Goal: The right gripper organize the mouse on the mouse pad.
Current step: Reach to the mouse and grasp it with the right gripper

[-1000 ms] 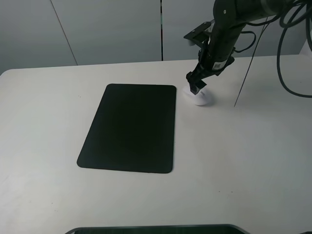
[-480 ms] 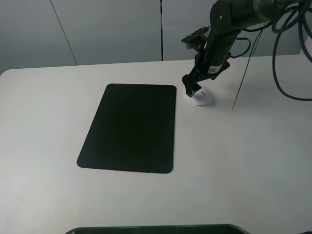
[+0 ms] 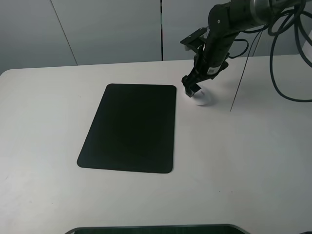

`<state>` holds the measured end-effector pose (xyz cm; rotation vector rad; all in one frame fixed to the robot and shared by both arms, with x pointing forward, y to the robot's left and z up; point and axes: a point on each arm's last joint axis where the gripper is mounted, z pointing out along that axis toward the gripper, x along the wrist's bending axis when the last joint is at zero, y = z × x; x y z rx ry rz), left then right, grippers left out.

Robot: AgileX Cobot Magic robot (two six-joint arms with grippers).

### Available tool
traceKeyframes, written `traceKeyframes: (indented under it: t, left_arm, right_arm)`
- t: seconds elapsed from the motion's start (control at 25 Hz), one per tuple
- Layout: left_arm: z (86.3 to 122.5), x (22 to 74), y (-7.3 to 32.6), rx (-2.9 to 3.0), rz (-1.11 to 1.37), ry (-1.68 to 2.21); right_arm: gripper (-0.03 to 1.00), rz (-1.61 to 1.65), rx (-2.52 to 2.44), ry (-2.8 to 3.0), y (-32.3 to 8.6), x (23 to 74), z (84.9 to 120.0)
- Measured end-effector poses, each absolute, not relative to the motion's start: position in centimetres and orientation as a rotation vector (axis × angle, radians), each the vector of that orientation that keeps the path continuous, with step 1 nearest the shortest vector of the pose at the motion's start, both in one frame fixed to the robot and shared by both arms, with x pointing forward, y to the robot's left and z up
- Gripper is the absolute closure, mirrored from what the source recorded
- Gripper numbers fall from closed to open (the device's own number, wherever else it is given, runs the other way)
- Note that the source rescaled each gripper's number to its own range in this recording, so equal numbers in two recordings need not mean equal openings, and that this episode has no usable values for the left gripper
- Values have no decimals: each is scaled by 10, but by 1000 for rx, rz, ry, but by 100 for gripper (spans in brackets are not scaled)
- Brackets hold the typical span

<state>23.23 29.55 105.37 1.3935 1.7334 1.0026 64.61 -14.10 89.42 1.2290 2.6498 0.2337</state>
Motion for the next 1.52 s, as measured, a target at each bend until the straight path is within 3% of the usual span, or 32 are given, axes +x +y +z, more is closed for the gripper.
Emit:
traceKeyframes:
  t: [1.0,1.08,1.24,1.28,1.52]
  left_arm:
    - [1054,232,296,1393,1003,1733]
    - [1054,232,296,1393,1003,1733]
    - [1054,232,296,1393,1003,1733]
    - [1054,232,296,1393,1003,1733]
    - [1054,232,296,1393,1003,1733]
  right_arm:
    - [0,187,1249,2658,-141,649,871]
    - [18,187,1249,2658,-141,649,871]
    - [92,187,1252,2656,-141,649,871]
    - [97,188,1254,2655,-141,649,871]
    - [97,191,1256,2654,-141,649,871]
